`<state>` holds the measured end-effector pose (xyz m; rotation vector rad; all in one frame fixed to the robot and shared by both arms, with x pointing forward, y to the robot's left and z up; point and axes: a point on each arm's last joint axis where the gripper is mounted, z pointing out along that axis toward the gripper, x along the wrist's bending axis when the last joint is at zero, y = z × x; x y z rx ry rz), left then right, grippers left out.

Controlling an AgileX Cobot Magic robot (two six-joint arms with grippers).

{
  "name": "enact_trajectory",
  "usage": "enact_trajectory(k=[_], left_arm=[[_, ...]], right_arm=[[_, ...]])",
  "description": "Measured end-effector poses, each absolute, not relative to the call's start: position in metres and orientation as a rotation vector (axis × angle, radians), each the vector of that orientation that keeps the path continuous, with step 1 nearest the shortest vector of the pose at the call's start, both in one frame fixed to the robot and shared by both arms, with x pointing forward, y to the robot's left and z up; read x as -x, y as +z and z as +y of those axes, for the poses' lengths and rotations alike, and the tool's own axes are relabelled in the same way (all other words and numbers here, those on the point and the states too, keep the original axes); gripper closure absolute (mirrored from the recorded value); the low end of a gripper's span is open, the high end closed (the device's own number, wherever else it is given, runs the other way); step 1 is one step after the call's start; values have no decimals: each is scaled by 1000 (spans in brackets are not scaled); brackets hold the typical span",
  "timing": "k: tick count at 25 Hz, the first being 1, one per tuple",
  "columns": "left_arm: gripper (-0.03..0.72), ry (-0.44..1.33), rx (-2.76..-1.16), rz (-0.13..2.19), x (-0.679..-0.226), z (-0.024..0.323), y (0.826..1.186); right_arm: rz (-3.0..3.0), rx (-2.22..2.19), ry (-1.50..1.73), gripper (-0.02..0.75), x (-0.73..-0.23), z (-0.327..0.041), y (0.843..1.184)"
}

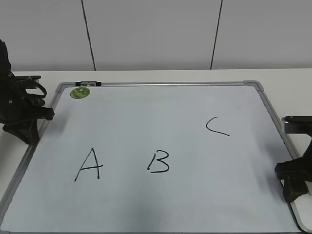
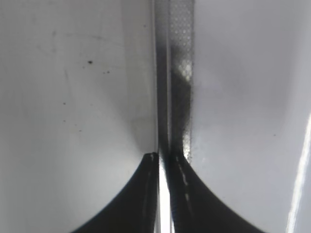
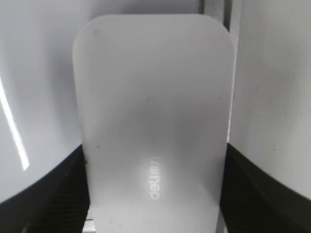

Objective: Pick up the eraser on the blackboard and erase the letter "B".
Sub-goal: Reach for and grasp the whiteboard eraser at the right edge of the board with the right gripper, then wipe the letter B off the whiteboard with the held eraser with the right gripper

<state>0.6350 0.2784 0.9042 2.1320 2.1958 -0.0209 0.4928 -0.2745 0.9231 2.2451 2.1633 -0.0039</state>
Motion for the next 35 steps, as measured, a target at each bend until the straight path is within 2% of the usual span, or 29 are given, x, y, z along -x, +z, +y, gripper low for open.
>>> enact_trajectory(k=[14, 22, 27, 35], left_arm=[[645, -34, -2115, 2201, -635, 278, 904], [645, -36, -2112, 2202, -635, 278, 904], [645, -36, -2112, 2202, -635, 278, 904], [645, -38, -2110, 2202, -635, 278, 904]], right_arm=[[2155, -2269, 9, 208, -493, -273, 923], [2190, -2295, 34, 208, -519, -265, 964], [2307, -2188, 89, 209, -535, -236, 987], [2527, -2014, -9, 209, -561, -176, 984]])
